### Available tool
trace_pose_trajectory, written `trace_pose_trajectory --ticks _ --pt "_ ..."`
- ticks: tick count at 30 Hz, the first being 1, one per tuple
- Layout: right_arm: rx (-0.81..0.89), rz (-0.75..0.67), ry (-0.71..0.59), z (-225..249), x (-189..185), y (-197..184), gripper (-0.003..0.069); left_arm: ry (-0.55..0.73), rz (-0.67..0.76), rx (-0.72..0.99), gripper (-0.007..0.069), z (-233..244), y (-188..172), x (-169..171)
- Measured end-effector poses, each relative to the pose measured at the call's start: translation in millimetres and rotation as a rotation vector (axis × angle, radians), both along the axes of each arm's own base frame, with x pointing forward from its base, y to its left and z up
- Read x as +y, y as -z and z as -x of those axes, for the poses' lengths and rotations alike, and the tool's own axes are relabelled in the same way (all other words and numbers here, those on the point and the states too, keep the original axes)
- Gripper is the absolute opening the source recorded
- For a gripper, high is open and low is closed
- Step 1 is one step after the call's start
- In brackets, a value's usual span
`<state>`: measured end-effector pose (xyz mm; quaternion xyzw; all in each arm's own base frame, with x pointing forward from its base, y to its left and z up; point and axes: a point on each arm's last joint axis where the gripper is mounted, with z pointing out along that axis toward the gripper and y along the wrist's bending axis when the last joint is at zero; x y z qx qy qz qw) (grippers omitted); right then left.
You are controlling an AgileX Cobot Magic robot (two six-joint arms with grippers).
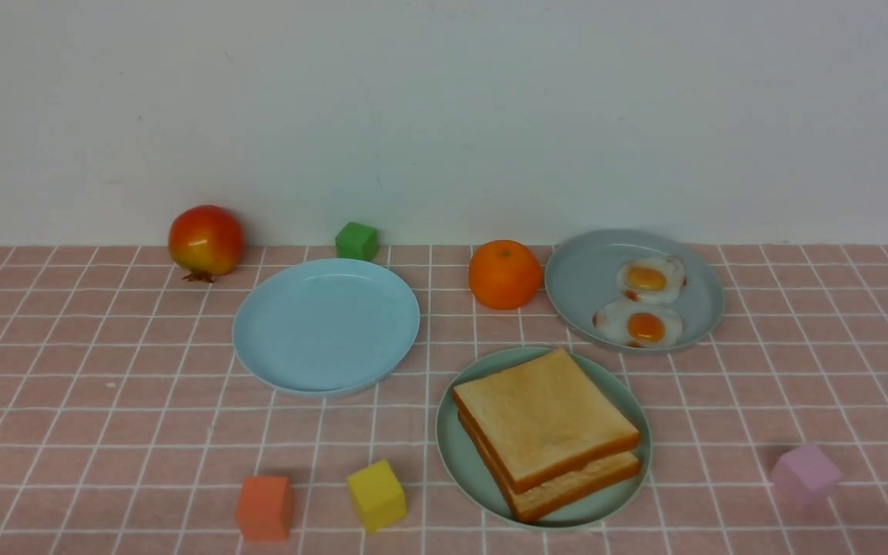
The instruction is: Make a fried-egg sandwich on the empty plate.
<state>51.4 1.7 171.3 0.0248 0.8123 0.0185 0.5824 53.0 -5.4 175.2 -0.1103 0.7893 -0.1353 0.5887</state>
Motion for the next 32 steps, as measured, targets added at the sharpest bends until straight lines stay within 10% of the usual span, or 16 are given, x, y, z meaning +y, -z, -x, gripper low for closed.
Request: trace_pose_trajectory --ticks 32 --pt "0.000 0.000 0.000 0.0 0.0 0.0 0.0111 0.000 0.000 0.003 0.0030 0.1 0.2 0.0"
